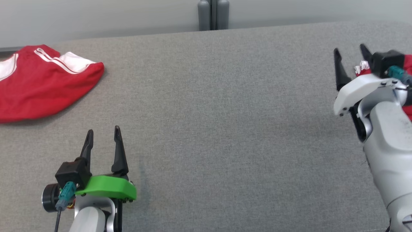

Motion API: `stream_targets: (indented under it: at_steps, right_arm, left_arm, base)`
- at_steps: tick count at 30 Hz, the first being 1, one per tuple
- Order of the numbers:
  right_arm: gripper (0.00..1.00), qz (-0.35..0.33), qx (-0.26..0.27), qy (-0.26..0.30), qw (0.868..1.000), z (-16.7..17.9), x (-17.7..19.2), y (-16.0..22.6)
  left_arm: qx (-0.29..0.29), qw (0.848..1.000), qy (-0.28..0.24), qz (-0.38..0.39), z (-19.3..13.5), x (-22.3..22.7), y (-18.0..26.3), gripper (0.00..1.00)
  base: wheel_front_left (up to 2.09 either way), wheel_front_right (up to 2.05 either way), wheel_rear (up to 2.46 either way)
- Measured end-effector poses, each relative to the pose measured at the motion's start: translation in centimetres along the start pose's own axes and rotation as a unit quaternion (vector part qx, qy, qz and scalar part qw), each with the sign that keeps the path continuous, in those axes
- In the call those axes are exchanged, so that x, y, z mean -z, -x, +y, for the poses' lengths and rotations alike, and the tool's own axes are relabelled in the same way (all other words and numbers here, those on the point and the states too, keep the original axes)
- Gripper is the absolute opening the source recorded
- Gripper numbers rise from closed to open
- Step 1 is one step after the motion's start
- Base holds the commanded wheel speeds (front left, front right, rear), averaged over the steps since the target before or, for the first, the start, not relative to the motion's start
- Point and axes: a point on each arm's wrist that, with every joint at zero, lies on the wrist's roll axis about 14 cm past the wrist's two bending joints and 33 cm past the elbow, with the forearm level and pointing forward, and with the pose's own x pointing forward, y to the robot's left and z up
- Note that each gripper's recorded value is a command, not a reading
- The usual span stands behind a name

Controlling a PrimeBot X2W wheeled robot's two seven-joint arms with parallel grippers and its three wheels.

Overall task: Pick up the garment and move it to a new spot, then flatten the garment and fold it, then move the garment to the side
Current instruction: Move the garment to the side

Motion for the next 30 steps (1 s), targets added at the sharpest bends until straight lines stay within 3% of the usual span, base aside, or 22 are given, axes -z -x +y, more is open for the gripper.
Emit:
stream_targets:
  at_steps: [14, 30]
  right_arm:
    - [1.00, -0.066, -0.035, -0.065, 0.995, 7.2, -0.1, 9.1]
    - [1.00, -0.058, -0.033, -0.099, 0.993, 8.0, 1.1, 14.6]
  left_arm:
    - [-0.032, 0.999, 0.012, -0.017, 2.1, -1.0, 5.6, 1.00]
    - [-0.018, 1.000, 0.017, -0.009, 1.2, -0.4, 7.1, 1.00]
  base:
    - [0.00, 0.00, 0.00]
    - [0.00, 0.00, 0.00]
